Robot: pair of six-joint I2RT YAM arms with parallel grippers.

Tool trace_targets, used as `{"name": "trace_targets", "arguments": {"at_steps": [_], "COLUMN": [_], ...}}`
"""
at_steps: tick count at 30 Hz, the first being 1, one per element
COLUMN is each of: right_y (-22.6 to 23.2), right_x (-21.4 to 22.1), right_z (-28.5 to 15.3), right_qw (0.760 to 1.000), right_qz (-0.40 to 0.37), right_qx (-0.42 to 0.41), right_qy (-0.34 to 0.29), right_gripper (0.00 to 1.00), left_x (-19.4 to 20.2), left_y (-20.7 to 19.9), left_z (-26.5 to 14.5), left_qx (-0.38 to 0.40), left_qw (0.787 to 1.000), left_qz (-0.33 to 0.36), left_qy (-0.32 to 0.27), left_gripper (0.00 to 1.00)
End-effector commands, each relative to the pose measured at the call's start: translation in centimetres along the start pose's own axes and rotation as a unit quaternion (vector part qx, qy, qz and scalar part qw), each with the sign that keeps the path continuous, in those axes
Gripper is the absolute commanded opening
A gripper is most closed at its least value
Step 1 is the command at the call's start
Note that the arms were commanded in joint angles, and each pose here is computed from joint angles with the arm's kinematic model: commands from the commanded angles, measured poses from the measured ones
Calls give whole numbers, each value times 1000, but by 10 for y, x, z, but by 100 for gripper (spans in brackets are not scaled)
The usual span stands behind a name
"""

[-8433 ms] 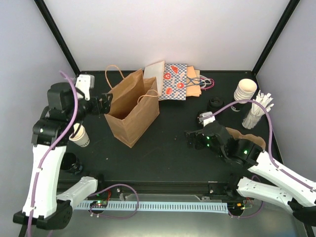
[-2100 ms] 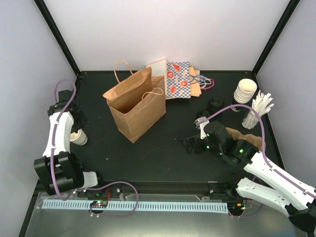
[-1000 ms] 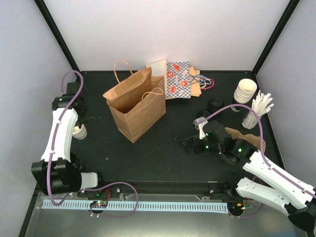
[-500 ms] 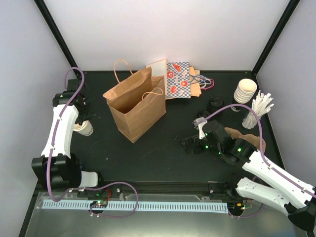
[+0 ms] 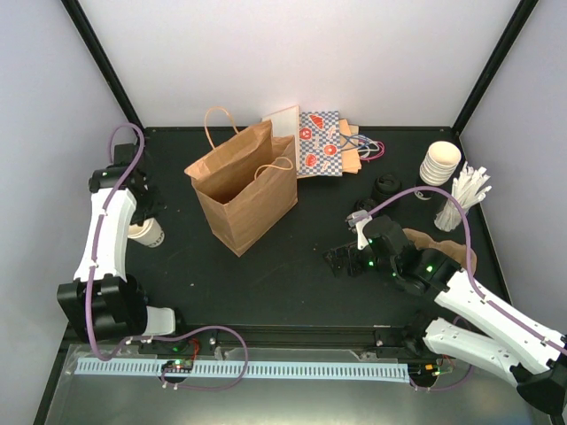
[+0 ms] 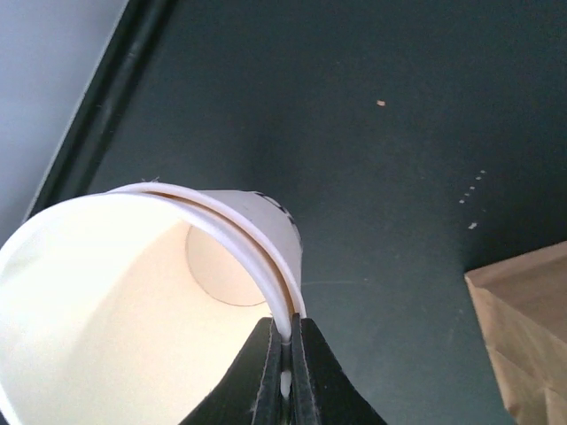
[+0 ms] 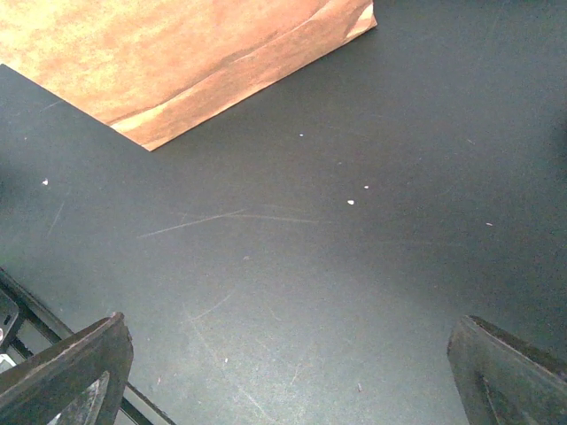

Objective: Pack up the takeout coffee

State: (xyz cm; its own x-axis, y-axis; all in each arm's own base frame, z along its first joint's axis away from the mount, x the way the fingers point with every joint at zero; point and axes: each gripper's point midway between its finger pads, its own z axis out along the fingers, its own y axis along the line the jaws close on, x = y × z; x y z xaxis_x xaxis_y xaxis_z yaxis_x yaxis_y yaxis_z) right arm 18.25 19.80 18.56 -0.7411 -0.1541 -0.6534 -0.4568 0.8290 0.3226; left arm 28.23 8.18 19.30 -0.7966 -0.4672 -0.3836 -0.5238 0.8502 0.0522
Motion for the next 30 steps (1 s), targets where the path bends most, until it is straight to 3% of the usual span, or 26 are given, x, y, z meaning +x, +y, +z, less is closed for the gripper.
{"name": "trace_targets", "arguments": {"at_steps": [1, 2, 5, 6, 7, 8, 10, 11, 13, 14, 20, 23, 30], "right_y": [3, 4, 6, 6, 5, 5, 5, 5, 4, 4, 12, 19, 97], "right_x": [-8, -8, -10, -10, -10, -10, -10, -10, -8, -7, -10, -11, -35], "right_z": [-1, -1, -3, -3, -3, -4, -5, -5, -5, -3, 0, 3, 18], "right_qw": [1000, 1000, 1000, 1000, 1000, 1000, 1000, 1000, 1000, 1000, 1000, 999, 968], "right_qz": [-2, -2, -1, 0, 0, 0, 1, 1, 2, 2, 7, 11, 13], "right_qx": [-6, -6, -9, -9, -8, -8, -8, -8, -8, -9, -25, -45, -247], "right_qy": [-10, -7, -6, -8, -10, -13, -12, -12, -12, -11, -3, -10, -34], "right_gripper": [100, 100, 100, 100, 100, 100, 100, 100, 100, 100, 100, 100, 98], "left_x": [-9, -10, -2, -2, -3, -7, -13, -13, -7, -5, -5, 4, 16], "left_y": [-12, -11, -44, -41, -28, 2, 31, 28, -10, -16, -11, -26, -35], "left_z": [-15, -15, -11, -8, -5, -3, -14, -16, -10, -12, -7, -6, -35], "left_qx": [53, 52, 178, 168, 125, 30, -93, -85, 50, 69, 56, 105, 157], "left_qw": [998, 998, 984, 986, 992, 999, 995, 996, 999, 998, 998, 994, 988], "left_qz": [-6, -8, -6, -14, -16, -19, -7, -3, 12, 8, 2, 12, 5], "left_qy": [-27, -34, -9, -1, -1, -13, -41, -40, -13, -9, -20, 7, 2], "left_gripper": [2, 1, 2, 2, 2, 2, 2, 1, 2, 1, 2, 1, 1]}}
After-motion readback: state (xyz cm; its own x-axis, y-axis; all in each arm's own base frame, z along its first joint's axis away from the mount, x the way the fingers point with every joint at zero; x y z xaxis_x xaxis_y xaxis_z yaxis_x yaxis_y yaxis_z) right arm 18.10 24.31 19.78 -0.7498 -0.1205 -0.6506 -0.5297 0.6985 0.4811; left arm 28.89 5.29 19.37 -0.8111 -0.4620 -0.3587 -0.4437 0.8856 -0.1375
